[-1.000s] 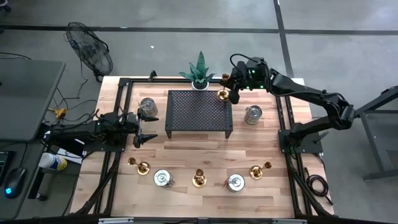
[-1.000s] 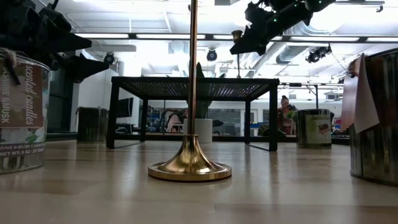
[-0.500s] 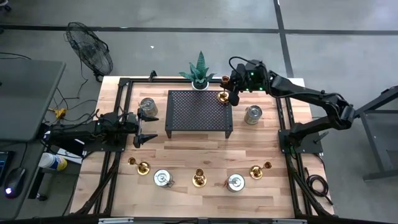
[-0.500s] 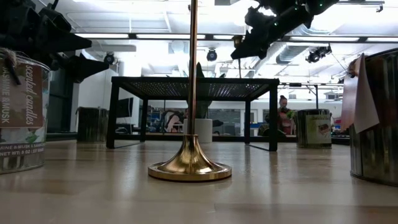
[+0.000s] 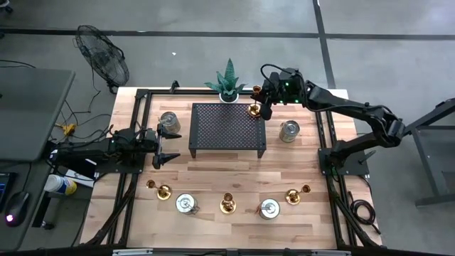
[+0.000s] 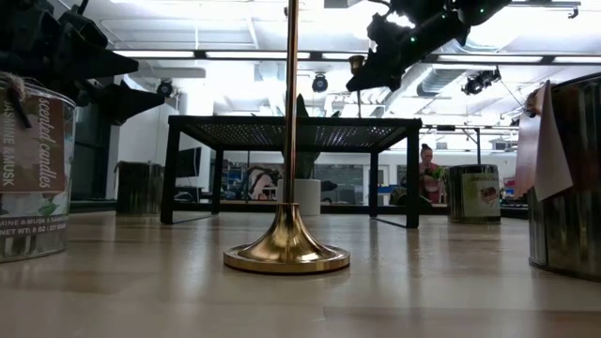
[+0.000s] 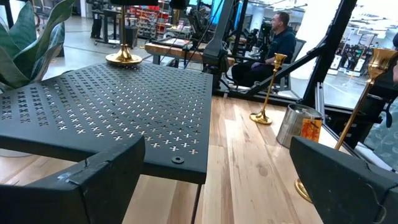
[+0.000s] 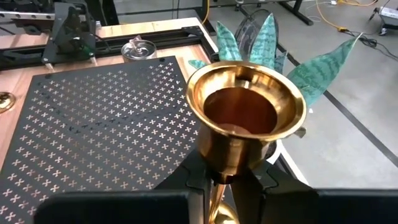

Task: Pick & Place candle stick holders
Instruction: Put the gold candle holder on the shelf

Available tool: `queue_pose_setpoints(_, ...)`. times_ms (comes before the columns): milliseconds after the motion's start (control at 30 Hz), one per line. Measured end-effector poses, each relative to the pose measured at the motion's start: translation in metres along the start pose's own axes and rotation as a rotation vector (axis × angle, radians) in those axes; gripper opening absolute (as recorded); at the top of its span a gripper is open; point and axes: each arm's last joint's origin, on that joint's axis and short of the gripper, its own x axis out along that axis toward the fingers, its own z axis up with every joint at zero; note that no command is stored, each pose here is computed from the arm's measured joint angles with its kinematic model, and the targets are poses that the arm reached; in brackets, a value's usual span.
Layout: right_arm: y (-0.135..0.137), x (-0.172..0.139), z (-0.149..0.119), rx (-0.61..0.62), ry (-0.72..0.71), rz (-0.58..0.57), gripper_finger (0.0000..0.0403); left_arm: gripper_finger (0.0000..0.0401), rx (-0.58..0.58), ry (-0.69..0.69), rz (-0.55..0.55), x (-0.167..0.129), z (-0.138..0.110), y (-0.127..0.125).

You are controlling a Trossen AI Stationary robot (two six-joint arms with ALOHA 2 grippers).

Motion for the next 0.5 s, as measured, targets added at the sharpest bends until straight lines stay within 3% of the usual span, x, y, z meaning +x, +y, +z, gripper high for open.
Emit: queue_pose_setpoints(500, -0.0002, -0.0003, -0.0030, 0.017, 0.034, -0.019, 0.0036, 0.0392, 0.000, -0.001, 0.000, -0.0001, 0.0003, -0.0001)
